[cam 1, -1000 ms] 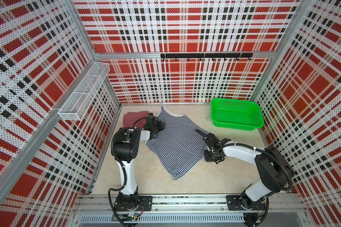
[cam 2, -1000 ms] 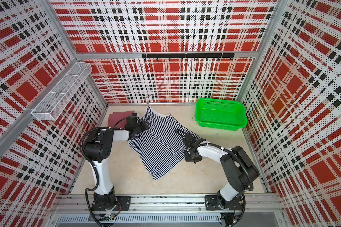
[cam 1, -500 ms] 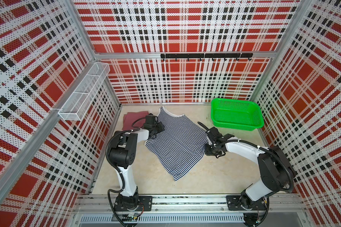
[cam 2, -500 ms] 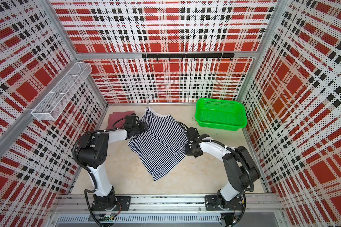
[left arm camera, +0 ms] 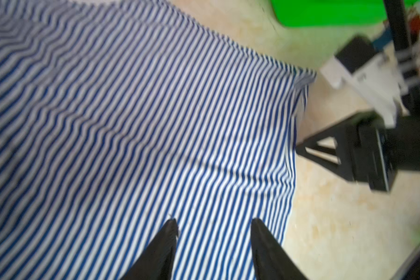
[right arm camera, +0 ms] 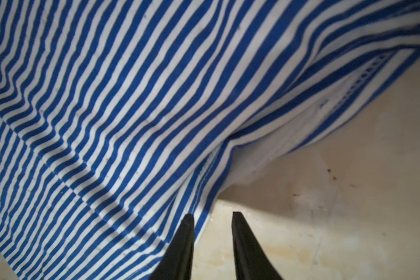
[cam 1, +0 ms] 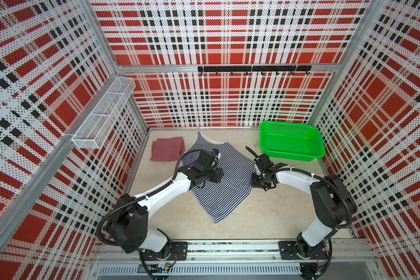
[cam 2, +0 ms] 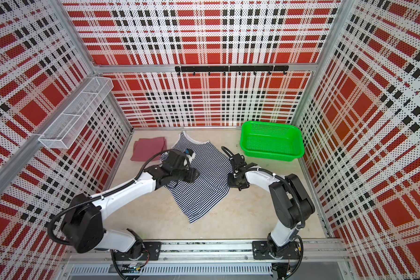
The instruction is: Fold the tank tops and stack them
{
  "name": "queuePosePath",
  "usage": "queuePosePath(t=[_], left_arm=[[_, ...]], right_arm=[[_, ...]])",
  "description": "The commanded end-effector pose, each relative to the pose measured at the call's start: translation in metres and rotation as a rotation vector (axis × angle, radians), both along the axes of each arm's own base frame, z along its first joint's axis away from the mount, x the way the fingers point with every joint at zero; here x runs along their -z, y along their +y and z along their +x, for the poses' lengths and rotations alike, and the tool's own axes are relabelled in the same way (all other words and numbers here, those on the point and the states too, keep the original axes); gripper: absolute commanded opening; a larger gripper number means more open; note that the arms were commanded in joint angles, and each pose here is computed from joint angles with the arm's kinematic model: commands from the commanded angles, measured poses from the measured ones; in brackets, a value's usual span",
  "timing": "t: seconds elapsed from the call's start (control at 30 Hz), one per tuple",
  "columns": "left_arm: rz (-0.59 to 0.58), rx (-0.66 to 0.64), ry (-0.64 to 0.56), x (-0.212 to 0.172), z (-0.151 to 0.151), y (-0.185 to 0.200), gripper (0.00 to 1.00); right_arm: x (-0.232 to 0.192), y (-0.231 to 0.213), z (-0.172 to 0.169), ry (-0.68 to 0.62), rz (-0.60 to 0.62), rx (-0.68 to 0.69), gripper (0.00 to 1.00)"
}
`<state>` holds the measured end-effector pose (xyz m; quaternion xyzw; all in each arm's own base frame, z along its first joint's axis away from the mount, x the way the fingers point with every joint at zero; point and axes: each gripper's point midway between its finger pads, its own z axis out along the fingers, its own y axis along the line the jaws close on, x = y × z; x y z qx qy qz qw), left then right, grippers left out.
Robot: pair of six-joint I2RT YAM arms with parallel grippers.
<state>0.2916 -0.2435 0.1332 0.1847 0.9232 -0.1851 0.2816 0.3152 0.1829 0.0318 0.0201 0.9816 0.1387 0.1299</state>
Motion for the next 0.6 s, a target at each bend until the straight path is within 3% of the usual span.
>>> queuePosePath(t=[0.0, 0.07, 0.2, 0.33, 0.57], left_arm=[[0.041, 0.096, 0.061, 0.006, -0.051, -0.007, 0.48], [0.035, 0.154, 0.049, 0.002, -0.068, -0.023, 0.47], [0.063, 0.137, 0.075, 0.014, -0.070, -0.024, 0.45], [0.025, 0.150, 0.082, 0.014, -0.066, -0.033, 0.44], [0.013, 0.167, 0.063, 0.021, -0.054, -0.035, 0.46]], right_arm=[[0.000, 0.010, 0.010, -0.018, 0.045, 0.007, 0.31], [0.004, 0.013, 0.010, -0.006, 0.057, 0.005, 0.26], [-0.007, 0.010, 0.013, -0.031, 0.038, 0.015, 0.01], [-0.029, 0.010, 0.019, -0.057, 0.028, 0.013, 0.00], [-0.046, 0.051, 0.038, -0.072, 0.131, -0.044, 0.00]])
